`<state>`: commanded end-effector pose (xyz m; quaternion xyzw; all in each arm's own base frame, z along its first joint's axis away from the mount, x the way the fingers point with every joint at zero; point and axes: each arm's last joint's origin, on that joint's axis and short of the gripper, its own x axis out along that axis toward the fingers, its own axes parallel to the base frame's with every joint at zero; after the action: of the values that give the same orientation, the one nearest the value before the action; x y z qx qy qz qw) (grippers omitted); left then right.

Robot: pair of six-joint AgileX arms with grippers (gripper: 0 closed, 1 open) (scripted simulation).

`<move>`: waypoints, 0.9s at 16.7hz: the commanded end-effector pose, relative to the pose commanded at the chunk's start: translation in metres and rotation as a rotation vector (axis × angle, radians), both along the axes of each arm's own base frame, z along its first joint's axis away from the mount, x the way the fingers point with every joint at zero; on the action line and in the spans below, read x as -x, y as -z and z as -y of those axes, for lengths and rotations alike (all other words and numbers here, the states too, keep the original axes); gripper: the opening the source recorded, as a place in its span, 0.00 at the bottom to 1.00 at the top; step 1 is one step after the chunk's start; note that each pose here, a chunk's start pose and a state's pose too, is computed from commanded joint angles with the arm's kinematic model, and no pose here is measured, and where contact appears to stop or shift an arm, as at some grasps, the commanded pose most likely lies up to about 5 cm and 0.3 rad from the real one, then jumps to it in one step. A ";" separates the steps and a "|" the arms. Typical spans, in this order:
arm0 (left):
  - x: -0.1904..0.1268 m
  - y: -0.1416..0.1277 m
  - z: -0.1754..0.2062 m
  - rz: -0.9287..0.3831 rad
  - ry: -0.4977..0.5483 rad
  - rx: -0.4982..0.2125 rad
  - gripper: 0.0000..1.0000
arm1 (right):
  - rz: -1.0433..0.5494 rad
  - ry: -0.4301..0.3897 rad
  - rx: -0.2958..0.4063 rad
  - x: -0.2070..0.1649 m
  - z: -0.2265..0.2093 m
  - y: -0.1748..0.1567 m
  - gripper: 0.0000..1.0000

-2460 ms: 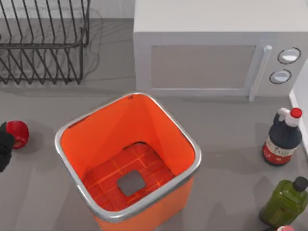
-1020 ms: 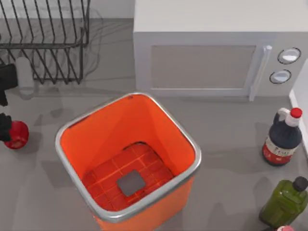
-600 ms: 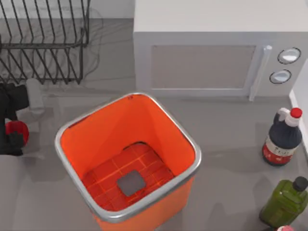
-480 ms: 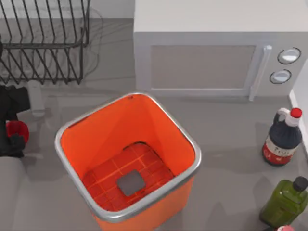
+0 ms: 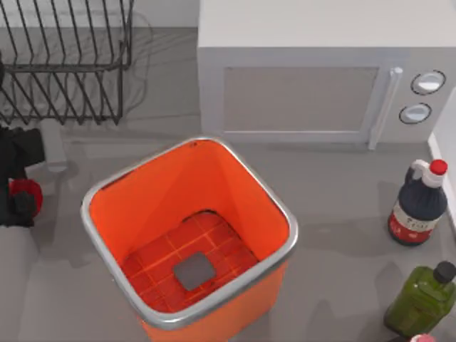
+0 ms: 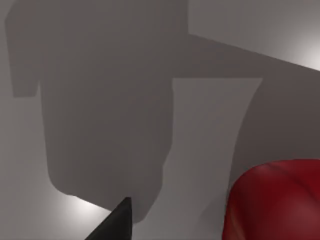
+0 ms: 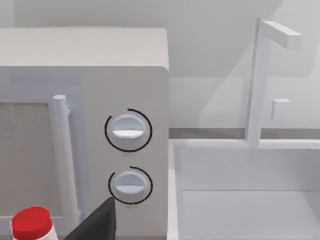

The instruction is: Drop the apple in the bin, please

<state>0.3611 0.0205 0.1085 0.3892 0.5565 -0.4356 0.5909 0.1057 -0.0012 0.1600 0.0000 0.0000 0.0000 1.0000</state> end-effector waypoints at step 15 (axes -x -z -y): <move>0.000 0.000 0.000 0.000 0.000 0.000 0.00 | 0.000 0.000 0.000 0.000 0.000 0.000 1.00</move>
<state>0.3611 0.0205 0.1085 0.3892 0.5565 -0.4356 0.5909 0.1057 -0.0012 0.1600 0.0000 0.0000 0.0000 1.0000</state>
